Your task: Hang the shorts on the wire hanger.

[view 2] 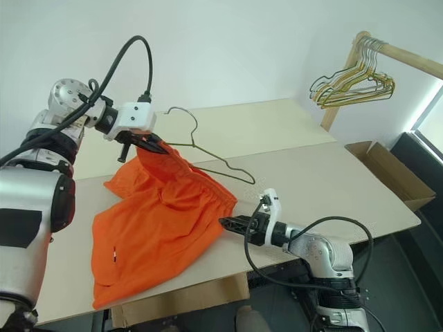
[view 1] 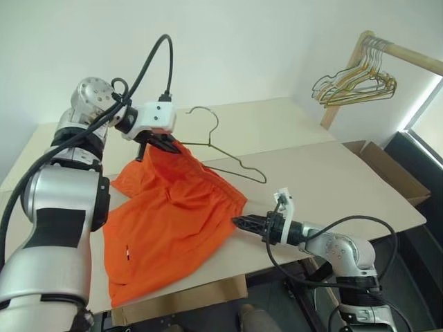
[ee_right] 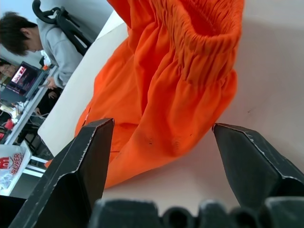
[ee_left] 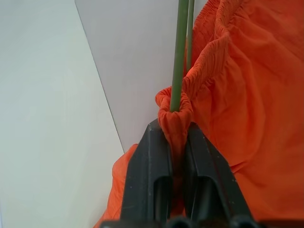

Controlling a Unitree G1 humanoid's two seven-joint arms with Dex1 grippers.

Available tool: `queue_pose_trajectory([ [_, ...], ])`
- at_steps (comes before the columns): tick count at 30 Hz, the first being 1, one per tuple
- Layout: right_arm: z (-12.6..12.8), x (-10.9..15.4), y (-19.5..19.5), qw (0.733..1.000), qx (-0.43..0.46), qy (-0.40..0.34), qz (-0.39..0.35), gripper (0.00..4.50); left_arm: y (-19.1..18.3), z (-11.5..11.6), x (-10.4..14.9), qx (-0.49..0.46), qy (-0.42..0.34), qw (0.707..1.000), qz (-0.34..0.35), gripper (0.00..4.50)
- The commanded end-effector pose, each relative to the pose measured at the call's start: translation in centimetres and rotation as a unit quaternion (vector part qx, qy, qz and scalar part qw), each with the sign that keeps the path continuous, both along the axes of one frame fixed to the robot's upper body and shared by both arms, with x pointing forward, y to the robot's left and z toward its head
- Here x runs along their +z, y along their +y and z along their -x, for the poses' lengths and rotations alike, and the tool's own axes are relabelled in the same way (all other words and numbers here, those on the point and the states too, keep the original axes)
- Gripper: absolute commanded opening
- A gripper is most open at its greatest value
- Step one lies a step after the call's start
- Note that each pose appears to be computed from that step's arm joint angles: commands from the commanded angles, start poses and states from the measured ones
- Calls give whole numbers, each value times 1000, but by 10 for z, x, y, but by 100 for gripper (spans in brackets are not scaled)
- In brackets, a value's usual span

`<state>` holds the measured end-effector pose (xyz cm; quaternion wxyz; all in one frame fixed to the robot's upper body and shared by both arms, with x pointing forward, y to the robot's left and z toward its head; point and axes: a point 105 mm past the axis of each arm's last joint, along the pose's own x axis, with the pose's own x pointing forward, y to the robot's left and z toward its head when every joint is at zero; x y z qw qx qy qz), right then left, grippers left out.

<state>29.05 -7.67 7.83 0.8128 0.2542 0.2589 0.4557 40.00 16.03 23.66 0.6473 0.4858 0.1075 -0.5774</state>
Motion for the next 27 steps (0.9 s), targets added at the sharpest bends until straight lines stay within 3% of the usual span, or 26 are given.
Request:
queue_pose_trajectory([
  [1, -9, 6, 10, 1000, -8, -22, -2, 391, -7, -1, 27, -12, -46, 999, 14, 5],
  [4, -17, 3, 15, 1000, -20, -14, -4, 391, -6, -1, 26, -11, -46, 999, 15, 5],
  [7, -25, -3, 14, 999, -38, 4, -3, 333, -4, -1, 25, -9, -45, 999, 16, 5],
  [11, -26, -4, 5, 999, -44, 1, -1, 218, 0, -2, 26, 0, -49, 999, 18, 5],
  [17, -30, -2, -8, 998, -64, -14, 16, 11, 5, -2, 31, 12, -54, 998, 34, 5],
  [27, -61, 10, -50, 987, -122, -65, 82, 5, 19, 10, 52, 2, -49, 995, 83, 5],
])
